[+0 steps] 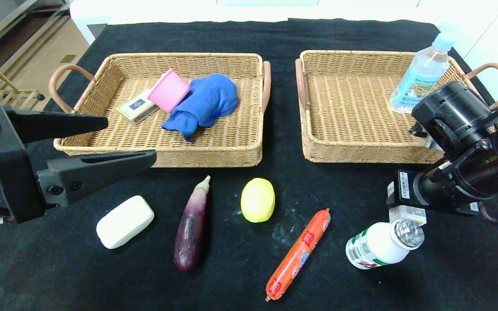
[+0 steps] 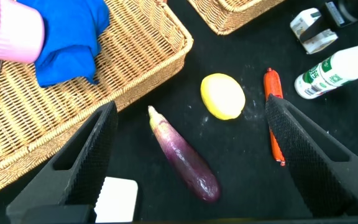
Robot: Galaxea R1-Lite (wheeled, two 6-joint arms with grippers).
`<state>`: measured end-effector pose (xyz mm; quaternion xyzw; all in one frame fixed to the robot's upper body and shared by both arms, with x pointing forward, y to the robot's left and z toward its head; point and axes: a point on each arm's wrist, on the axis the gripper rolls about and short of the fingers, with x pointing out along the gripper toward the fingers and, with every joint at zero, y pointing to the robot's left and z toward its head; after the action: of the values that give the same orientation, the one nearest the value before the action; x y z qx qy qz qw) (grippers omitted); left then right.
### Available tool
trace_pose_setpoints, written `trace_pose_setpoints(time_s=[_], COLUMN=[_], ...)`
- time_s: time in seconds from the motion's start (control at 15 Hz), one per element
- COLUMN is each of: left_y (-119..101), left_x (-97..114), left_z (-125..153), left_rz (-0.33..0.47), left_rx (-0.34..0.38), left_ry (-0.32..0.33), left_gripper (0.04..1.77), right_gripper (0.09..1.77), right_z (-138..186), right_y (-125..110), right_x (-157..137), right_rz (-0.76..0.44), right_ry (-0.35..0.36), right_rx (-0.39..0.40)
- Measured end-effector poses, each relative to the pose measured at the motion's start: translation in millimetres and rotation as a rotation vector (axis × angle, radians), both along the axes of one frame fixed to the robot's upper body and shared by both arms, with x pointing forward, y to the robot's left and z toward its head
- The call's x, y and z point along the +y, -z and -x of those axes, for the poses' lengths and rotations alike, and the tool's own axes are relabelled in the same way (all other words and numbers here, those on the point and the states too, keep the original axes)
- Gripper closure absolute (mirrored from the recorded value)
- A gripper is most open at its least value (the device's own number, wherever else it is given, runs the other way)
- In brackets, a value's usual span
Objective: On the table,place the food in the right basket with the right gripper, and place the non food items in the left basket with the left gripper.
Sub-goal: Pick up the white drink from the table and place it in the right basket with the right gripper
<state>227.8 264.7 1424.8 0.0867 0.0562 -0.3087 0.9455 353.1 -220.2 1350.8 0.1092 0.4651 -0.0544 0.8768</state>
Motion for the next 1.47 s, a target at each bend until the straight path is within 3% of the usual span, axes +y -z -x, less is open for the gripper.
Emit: trace_pose_setpoints(time_s=[0.47, 0.8, 1.47], left_y=[0.2, 0.2, -0.1], left_x=[-0.3, -0.2, 0.0], left_z=[-0.4, -0.4, 0.1], left_rz=[-0.001, 0.0, 0.001], left_rx=[0.001, 0.002, 0.0], left_ry=[0.0, 0.0, 0.001], left_gripper=[0.09, 0.09, 0.09], right_gripper=[1.06, 1.06, 1.06], right_z=[29.4, 34.9, -7.3], right_y=[-41.4, -81.1, -123.8], right_x=[-11.6, -17.5, -17.1], right_rz=[-0.023, -0.047, -0.039], right_ry=[-0.059, -0.084, -0.099], right_rx=[-0.123, -0.271, -0.522])
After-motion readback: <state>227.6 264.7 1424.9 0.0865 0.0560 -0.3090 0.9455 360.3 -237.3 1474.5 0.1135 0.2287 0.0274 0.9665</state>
